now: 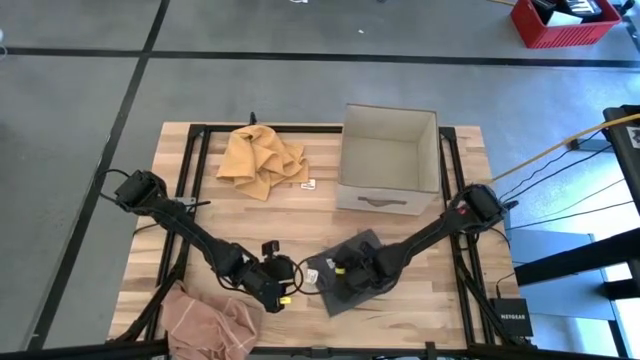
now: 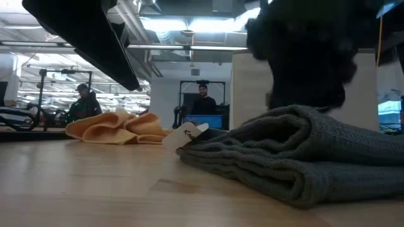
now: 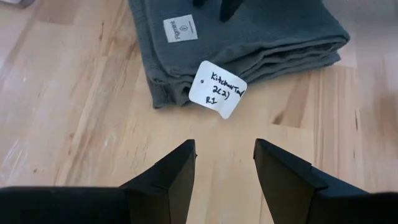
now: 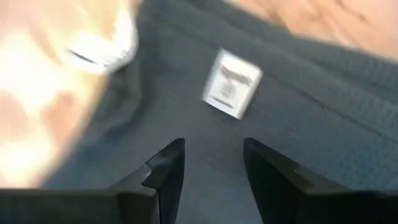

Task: Fold towel
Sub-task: Fold the gray towel

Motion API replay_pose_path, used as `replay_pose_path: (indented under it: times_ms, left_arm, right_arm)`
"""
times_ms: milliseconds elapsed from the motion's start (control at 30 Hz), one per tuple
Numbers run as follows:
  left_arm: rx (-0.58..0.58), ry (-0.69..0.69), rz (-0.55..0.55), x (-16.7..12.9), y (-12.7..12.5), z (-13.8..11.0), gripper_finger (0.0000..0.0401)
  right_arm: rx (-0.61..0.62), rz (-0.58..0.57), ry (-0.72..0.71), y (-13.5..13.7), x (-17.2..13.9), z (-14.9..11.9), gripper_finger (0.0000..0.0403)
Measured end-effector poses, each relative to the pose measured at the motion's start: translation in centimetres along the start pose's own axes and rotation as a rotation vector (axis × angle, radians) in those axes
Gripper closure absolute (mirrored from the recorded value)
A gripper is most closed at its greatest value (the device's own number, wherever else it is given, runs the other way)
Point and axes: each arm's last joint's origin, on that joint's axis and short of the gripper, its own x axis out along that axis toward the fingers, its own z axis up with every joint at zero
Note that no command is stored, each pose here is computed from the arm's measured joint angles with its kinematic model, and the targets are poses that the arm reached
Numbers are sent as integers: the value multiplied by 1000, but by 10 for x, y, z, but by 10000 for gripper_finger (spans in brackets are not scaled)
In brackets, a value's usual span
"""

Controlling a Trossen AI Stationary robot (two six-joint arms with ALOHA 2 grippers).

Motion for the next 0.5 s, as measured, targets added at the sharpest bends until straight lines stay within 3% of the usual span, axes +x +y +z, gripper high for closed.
replay_pose_path:
  times_ms: [167, 333, 400, 500]
  left_arm:
    - [-1, 0, 1, 0, 0, 0, 242]
    - [8, -1, 2, 0, 0, 0, 242]
    - [8, -1, 2, 0, 0, 0, 242]
    - [8, -3, -1, 0, -1, -1, 242]
  right_arm:
    - [-278, -31, 119, -6, 4, -7, 235]
    - [-614, -43, 371, -20, -15, -20, 235]
    - [-692, -80, 451, -28, -24, -24, 235]
    - [-684, -115, 521, -31, -44, -22, 235]
